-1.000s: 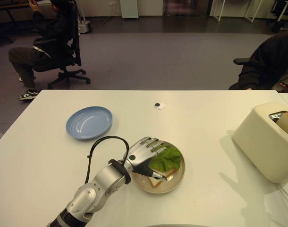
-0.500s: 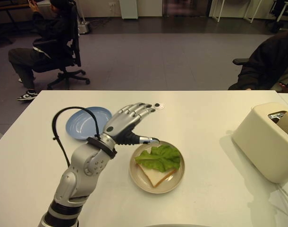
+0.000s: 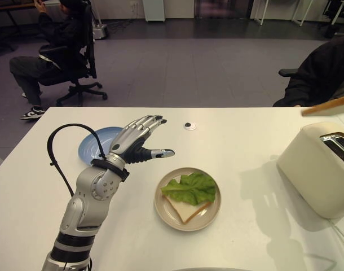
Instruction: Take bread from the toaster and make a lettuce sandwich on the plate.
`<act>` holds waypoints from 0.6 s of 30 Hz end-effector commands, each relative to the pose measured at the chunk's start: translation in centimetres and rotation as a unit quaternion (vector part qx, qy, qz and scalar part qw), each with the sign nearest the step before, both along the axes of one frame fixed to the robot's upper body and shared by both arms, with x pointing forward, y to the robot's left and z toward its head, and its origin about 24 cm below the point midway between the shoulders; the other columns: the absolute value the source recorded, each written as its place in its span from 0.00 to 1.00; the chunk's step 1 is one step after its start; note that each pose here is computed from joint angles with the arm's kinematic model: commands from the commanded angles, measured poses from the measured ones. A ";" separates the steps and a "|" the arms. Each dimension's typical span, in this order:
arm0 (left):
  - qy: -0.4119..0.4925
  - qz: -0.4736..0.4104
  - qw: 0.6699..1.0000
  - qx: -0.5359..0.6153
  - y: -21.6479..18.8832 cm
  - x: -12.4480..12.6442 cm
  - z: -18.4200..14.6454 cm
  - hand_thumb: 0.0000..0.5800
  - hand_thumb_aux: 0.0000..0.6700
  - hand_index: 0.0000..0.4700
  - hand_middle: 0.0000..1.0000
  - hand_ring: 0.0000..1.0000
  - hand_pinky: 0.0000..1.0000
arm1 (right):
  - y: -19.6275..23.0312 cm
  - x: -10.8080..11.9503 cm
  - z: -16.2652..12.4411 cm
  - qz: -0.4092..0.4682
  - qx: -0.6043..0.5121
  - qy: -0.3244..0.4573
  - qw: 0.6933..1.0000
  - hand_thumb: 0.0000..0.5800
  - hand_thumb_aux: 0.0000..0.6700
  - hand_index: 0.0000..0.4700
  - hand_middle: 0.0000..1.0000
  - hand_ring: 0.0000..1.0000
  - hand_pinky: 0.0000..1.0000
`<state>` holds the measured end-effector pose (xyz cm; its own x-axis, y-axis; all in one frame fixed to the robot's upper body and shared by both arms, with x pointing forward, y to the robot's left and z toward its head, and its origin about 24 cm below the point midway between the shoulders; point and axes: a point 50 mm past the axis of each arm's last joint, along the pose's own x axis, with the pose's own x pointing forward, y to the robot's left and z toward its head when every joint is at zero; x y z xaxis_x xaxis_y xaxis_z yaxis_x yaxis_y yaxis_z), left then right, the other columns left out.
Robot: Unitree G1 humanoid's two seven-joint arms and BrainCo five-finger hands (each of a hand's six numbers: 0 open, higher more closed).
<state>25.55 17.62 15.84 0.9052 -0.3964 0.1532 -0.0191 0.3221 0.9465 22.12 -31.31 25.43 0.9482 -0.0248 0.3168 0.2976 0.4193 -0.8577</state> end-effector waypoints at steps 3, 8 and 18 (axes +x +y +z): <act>0.008 0.000 1.000 -0.011 -0.2 0.3 -0.4 0.00 0.00 0.00 0.00 0.00 0.00 | 4.1 0.9 0.8 0.156 0.162 0.028 0.974 1.00 1.00 1.00 0.00 0.00 0.00; 0.006 0.009 0.999 -0.041 0.0 0.4 -0.6 0.00 0.00 0.00 0.00 0.00 0.00 | 10.0 2.0 -2.3 0.294 0.282 0.160 0.899 1.00 1.00 1.00 0.00 0.00 0.00; 0.004 0.020 0.998 -0.053 0.2 0.5 -0.9 0.00 0.00 0.00 0.00 0.00 0.00 | 17.5 1.5 -11.1 0.345 0.365 0.372 0.780 1.00 1.00 1.00 0.00 0.00 0.00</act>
<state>26.01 17.77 15.12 0.9168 -0.3492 0.1939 -0.0332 0.4171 0.9083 23.97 -14.40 14.83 0.7493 0.6418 -0.1631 -0.6621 0.7308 -0.1662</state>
